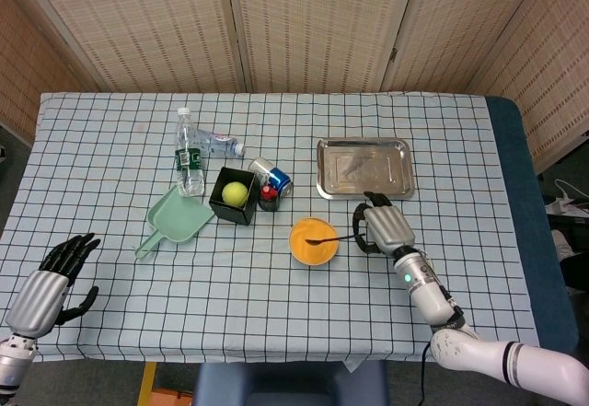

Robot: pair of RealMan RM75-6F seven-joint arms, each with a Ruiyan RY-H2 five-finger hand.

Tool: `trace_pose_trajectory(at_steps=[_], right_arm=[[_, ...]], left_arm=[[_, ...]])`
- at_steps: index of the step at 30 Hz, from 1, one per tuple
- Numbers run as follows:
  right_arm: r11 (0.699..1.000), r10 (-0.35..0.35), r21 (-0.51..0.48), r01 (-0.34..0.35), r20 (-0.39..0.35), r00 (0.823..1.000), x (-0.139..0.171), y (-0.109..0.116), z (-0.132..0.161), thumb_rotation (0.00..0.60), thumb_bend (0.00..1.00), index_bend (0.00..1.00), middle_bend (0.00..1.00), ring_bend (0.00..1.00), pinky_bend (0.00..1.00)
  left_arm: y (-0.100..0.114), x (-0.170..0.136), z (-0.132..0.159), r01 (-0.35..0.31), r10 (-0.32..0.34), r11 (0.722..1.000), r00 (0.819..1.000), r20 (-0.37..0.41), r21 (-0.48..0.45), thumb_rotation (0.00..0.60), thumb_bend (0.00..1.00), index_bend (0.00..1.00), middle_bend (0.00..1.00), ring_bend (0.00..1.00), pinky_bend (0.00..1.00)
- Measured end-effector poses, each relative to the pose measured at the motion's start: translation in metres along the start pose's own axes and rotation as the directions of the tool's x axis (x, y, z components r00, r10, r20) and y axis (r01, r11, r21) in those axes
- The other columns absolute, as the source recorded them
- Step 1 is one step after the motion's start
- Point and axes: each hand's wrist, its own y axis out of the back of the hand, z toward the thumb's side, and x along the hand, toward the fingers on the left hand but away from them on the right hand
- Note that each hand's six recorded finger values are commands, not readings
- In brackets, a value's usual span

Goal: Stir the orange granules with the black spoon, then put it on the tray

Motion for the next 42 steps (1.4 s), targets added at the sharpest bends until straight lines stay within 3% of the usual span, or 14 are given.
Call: trace_pose_trajectory(at_steps=[19, 30, 42], right_arm=[[0.984, 0.178, -0.028, -0.178, 0.036, 0.983, -0.001, 0.002, -0.006, 0.600, 0.48, 1.00, 0.33, 0.04, 0.08], [0.975, 0.206, 0.079, -0.208, 0.037, 0.978, -0.011, 0.000, 0.009, 0.600, 0.48, 1.00, 0.33, 0.04, 0.08], [0.965, 0.199, 0.152, -0.213, 0.103, 0.974, -0.020, -0.005, 0.007, 0.600, 0.49, 1.00, 0.33, 0.04, 0.08]], left_arm=[[-0.001, 0.000, 0.000, 0.002, -0.002, 1.000, 1.000, 0.001, 0.000, 0.600, 0.44, 0.00, 0.00, 0.00, 0.11], [0.000, 0.001, 0.000, 0.000, 0.000, 1.000, 1.000, 0.001, -0.004, 0.600, 0.44, 0.00, 0.00, 0.00, 0.11], [0.000, 0.000, 0.001, 0.005, -0.005, 1.000, 1.000, 0.007, -0.007, 0.600, 0.44, 0.00, 0.00, 0.00, 0.11]])
